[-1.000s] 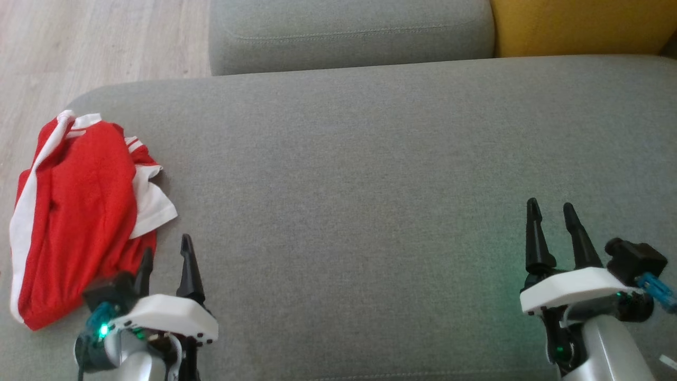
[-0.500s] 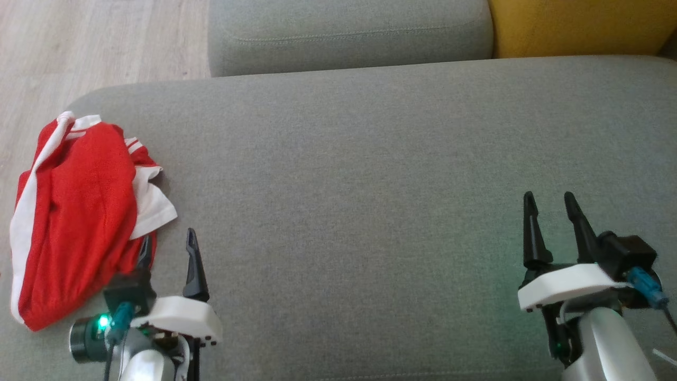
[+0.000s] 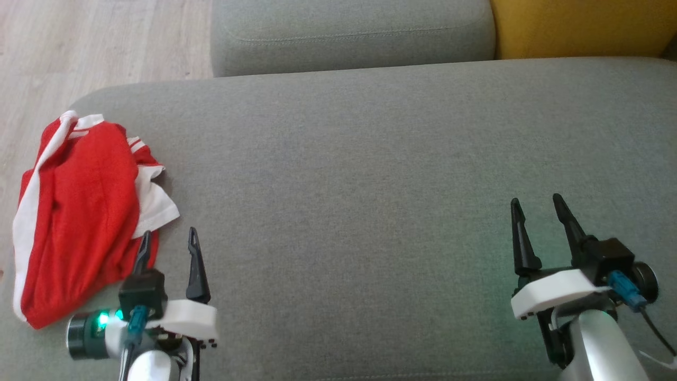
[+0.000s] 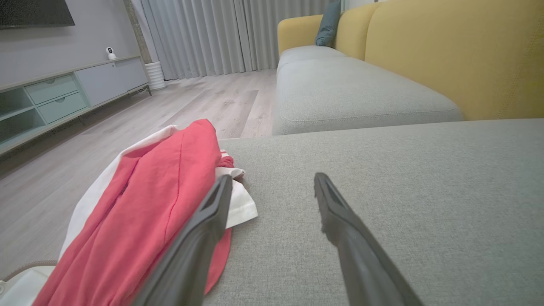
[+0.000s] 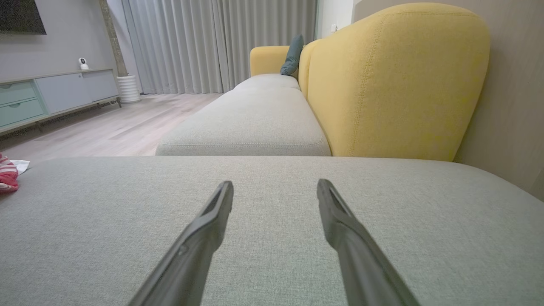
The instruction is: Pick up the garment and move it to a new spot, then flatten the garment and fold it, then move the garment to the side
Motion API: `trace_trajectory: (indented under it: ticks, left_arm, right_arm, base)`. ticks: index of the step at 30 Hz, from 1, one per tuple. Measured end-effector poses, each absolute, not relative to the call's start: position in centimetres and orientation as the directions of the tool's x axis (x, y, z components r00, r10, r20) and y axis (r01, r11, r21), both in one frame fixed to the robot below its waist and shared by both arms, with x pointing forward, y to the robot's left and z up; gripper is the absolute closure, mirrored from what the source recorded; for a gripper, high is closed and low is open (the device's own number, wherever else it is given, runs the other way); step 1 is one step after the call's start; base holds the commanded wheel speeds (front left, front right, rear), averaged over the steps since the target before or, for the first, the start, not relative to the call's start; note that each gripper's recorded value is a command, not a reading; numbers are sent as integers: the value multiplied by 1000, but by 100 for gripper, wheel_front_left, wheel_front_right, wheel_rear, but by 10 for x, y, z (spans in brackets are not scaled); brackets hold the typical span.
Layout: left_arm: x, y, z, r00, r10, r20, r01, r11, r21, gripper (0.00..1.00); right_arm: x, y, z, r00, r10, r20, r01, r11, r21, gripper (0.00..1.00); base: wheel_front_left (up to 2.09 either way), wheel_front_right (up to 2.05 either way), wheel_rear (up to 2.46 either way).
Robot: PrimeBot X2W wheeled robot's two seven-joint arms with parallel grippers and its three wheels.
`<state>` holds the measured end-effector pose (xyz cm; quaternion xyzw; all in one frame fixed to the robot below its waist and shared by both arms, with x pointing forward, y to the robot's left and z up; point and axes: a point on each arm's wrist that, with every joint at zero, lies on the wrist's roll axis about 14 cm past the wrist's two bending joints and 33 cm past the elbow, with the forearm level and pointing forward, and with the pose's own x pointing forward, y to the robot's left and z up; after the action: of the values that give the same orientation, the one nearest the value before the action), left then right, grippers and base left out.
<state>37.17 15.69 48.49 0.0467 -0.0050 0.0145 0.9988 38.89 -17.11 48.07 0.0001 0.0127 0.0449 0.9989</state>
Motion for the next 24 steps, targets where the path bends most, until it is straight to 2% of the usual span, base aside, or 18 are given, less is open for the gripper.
trace_trajectory:
  ticks: [6,15,24]
  left_arm:
    - [363,171,483,997,73,4,-73,994,84,0]
    - [333,208,482,982,189,-2,-188,979,77,0]
    - [274,276,475,908,417,-22,-414,906,85,0]
  right_arm:
    - [397,-149,480,988,154,-27,-154,988,-4,0]
    - [413,-75,483,936,351,-17,-351,936,1,0]
    - [416,9,484,836,548,-10,-548,836,31,0]
  base:
    - [0,0,0]
    - [0,0,0]
    - [0,0,0]
